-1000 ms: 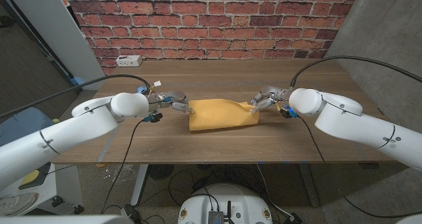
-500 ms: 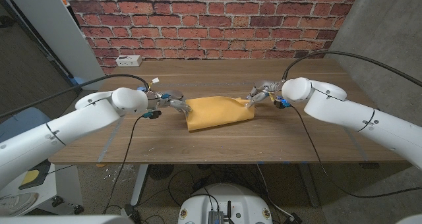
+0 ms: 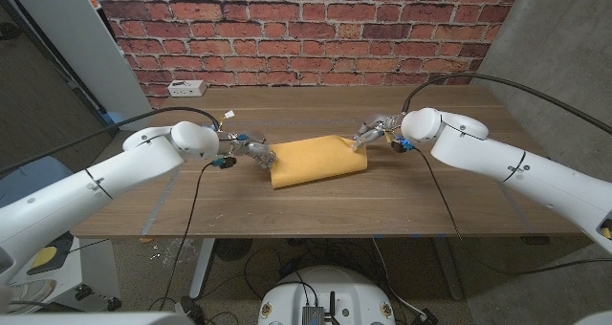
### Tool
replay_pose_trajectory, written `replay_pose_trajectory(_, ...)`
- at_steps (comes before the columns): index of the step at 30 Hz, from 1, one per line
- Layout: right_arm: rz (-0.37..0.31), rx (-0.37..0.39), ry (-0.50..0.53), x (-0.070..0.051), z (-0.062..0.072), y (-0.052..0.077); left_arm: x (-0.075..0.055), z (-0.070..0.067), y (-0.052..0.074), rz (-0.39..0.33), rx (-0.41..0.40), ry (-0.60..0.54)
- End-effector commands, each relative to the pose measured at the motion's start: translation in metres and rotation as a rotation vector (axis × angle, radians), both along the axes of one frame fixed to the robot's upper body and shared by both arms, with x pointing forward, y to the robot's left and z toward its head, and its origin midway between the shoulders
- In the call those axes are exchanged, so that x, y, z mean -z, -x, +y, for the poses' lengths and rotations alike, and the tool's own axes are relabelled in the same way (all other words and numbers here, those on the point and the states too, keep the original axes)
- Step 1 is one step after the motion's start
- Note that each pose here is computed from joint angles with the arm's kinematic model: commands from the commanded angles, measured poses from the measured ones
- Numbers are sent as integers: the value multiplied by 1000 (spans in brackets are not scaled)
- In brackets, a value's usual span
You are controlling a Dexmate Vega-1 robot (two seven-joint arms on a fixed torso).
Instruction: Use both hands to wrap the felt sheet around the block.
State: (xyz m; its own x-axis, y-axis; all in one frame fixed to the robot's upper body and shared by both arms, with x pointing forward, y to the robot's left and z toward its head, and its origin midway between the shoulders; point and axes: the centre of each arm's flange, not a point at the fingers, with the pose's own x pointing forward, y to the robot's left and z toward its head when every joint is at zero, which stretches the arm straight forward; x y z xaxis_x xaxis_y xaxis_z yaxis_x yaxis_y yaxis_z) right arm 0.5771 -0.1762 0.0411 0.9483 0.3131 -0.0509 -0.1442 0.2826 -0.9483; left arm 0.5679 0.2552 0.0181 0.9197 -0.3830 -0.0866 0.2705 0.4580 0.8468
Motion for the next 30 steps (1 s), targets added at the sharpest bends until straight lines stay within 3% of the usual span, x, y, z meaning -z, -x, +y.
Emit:
replay_pose_trajectory(1, -39, -28, -47, 1, -4, -4, -5, -2, -15, 29, -15, -5)
replay_pose_trajectory(8, -162, -50, -119, 9, -13, 7, -9, -6, -19, 30, -17, -23)
replay_pose_trajectory(17, -425, -83, -217, 23, -20, 29, -13, -12, -22, 25, -33, -41)
replay_pose_trajectory(22, -543, -102, -243, 30, -20, 43, -15, -14, -21, 9, -91, -61)
replay_pose_trajectory(30, -640, -150, -178, 34, -7, 60, -16, -18, -22, 27, -112, -71)
